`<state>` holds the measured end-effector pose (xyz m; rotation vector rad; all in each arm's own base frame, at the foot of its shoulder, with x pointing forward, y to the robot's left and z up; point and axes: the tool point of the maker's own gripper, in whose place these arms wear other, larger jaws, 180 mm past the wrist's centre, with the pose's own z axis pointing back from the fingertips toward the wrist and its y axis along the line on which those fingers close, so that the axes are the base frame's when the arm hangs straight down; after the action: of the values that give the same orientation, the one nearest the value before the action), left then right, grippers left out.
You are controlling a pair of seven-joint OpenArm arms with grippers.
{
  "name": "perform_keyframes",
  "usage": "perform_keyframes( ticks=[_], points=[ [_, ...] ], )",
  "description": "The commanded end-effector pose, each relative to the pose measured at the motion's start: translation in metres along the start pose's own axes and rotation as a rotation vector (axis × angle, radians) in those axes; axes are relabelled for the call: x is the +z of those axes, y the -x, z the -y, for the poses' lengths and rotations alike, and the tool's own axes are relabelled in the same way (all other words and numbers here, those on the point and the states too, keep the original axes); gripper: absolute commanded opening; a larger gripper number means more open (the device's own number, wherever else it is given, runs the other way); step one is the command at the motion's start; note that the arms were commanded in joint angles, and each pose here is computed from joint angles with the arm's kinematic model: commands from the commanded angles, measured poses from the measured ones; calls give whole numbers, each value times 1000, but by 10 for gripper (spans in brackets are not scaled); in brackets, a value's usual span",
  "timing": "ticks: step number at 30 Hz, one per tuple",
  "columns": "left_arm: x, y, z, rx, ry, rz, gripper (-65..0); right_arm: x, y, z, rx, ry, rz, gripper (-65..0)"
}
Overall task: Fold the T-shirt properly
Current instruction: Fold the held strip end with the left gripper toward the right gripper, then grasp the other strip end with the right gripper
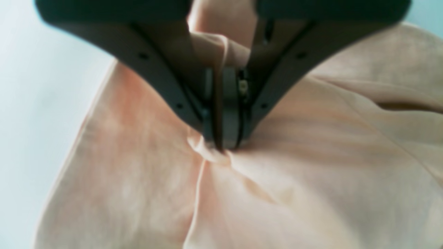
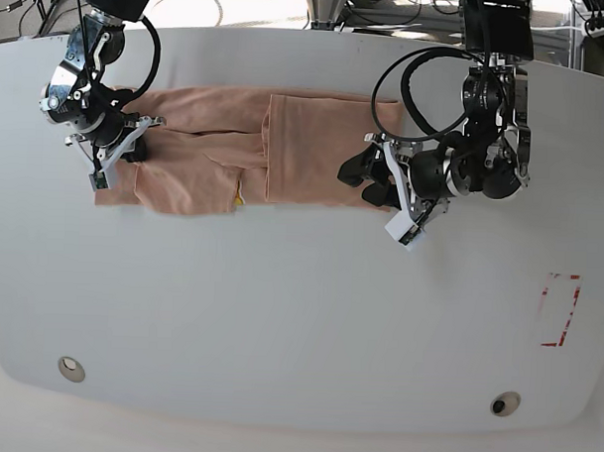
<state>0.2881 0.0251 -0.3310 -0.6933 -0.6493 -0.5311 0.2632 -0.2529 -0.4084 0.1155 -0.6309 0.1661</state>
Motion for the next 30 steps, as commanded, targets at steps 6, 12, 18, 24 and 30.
perform_keyframes(
  ticks=[6, 12, 18, 24, 30],
  points=[
    [-18, 19, -15, 117, 32, -17, -579, 38, -61, -6, 97, 45, 133, -623],
    [-32, 29, -14, 171, 52, -10, -586, 63, -86, -18, 153, 55, 181, -623],
    [-41, 56, -31, 246, -13, -79, -587, 86, -108, -20, 116, 16, 285, -623],
    [-44, 86, -44, 237, -59, -174, -587, 112, -106, 15, -64, 7, 379, -480],
    [-40, 106, -56, 215, -97, -241, -587, 98, -73, 43, -267, -42, 365, -68]
  ],
)
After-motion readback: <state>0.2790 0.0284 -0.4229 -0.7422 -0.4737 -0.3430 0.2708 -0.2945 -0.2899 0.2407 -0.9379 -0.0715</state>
